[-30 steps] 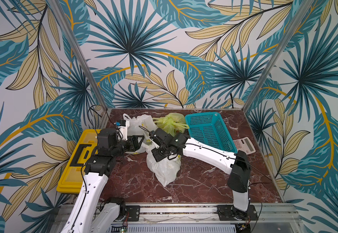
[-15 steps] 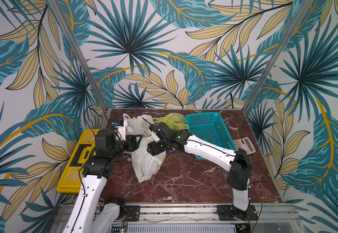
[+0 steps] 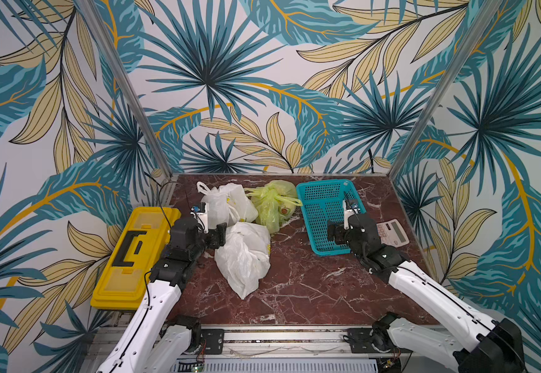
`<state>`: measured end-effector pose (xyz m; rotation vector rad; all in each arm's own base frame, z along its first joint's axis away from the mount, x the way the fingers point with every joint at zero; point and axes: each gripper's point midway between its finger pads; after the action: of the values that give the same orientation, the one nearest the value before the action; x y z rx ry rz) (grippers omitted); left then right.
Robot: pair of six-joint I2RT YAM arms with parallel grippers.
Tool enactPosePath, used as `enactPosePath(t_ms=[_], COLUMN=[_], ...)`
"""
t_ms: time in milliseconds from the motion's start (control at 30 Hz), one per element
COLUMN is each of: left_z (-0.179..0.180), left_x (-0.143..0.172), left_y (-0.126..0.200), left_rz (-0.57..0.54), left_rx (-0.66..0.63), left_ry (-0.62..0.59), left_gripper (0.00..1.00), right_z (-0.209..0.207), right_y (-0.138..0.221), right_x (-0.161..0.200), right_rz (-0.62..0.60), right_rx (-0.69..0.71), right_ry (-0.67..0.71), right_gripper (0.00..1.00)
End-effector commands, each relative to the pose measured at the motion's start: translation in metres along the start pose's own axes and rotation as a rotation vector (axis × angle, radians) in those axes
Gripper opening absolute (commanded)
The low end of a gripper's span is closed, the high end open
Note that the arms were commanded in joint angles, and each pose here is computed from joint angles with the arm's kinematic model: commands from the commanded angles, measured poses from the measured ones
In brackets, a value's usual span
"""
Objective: Place the pears into plastic bags & tie knots
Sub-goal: Adjust the plastic bag at the center of the board, then reset both arms
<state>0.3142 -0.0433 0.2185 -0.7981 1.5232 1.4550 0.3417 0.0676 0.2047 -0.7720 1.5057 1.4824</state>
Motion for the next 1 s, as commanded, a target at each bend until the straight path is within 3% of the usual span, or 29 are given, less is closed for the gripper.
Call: enactPosePath(t_ms=[0,133,367,600,800,967], left_z=[0.045,0.059,0.059,0.052,0.051,0.061], left_x=[-0.005,0.024,0.048,0.040,0.051,0.061], left_y=[-0.003,-0.025,-0.063,-0.084,-0.096,-0.109], left_rz=[-0.111,-0.081,-0.104,-0.226,-0.219,-0.192], left_rx=[-0.271,-0.316,-0.242,-0.157,-0.147,-0.195], left_ry=[-0.022,-0.028,-0.075,-0.111,-0.119,-0.091], left_gripper=[0.79,0.81,0.82,0.83,0.83,0.84], right_z=[-0.038,-0.061,-0.069,-0.081,-0.065,-0.068], right_y=[-0.018,-0.045,-0.072,-0.072,-0.080,-0.088], right_x=[-0.008,0.010,0.027,0.030,0.049,0.050], right_rz=[-0.136,-0.165,-0.173,-0.247,-0.285,-0.219], right_rx=[0.158,0.184,0.141,0.096,-0.018,0.004], right_ry=[-0.005,-0.087,-0.050,-0.092,-0.036,-0.051], right_gripper=[0.97,0.97,0.97,0.97,0.98,0.98])
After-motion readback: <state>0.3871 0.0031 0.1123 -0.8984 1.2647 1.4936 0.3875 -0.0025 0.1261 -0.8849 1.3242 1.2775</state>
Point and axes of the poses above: each gripper's point midway between its finger pads, its own y axis back along the fingers, its own z axis along the line the jaws close on, x = y × z, and after that the axes turned 12 degrees about -y, right-handed
